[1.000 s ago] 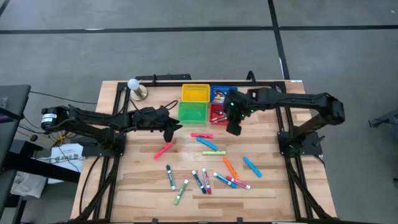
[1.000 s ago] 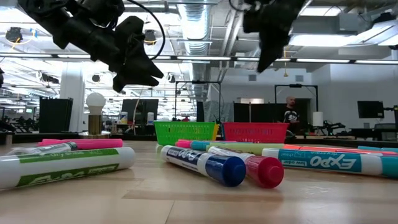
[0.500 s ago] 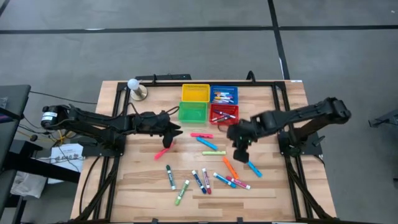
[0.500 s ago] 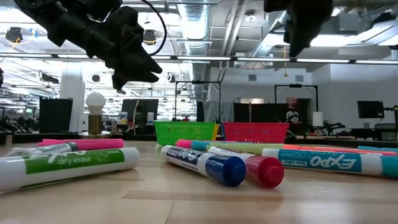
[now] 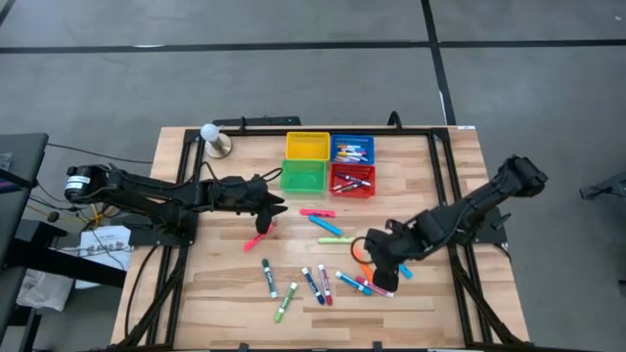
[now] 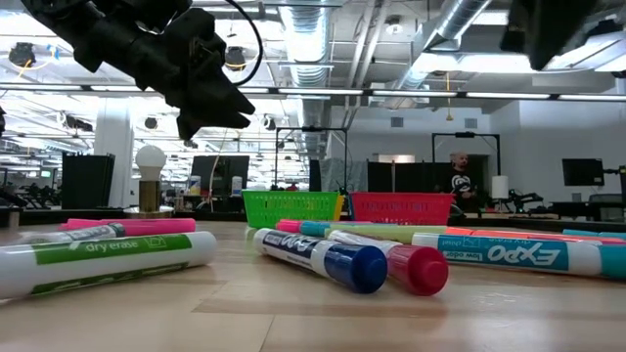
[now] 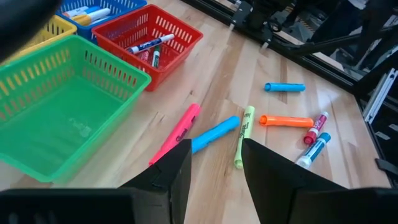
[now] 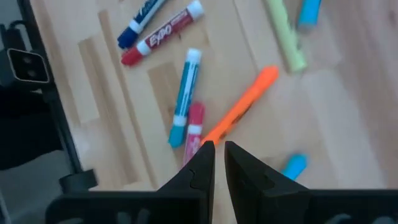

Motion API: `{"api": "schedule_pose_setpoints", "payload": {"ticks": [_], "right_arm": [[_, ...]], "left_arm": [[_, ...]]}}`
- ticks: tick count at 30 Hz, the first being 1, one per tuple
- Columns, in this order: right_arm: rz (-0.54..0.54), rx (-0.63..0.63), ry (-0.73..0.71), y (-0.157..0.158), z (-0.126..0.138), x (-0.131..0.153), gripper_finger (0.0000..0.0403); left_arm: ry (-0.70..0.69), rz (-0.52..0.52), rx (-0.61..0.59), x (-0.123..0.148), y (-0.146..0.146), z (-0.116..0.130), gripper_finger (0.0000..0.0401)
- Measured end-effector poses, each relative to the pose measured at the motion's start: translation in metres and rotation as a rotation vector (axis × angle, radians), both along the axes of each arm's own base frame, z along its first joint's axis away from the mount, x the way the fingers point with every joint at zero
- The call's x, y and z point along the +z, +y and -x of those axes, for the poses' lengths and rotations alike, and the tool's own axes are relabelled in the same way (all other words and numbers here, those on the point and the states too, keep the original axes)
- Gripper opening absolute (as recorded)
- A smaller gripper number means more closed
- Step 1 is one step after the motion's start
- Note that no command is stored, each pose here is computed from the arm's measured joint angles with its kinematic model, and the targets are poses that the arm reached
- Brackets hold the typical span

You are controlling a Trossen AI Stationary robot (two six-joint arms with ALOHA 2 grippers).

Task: Pick & Place Markers
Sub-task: Put the large pink marker pen into the yellow bin

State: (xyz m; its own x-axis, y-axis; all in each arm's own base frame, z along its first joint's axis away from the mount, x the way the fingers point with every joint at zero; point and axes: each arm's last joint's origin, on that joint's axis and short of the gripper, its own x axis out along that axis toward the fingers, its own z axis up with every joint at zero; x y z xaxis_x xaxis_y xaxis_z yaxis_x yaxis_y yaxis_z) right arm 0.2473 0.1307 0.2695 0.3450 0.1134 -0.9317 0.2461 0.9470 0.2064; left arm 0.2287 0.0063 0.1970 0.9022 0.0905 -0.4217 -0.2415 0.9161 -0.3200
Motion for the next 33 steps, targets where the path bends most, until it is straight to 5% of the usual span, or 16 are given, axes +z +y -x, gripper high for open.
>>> {"api": "schedule_pose_setpoints", "payload": {"ticks": [6,18,27,33], "right_arm": [[-0.044,-0.055,0.085,0.025,0.002,-0.017,0.004],[-0.069,-0.016,0.323,0.051,-0.009,-0.068,0.0132],[-0.033,0.027,0.359,0.059,-0.014,-0.091,0.0204],[-0.014,0.028,0.333,0.062,-0.016,-0.095,0.0217]], "left_arm": [[0.001,-0.022,-0.01,0.0,0.0,0.0,0.014],[-0.005,-0.022,-0.01,0.001,0.0,0.0,0.014],[-0.006,-0.023,-0.01,0.001,0.0,0.0,0.014],[-0.006,-0.022,-0.01,0.001,0.0,0.0,0.014]]}}
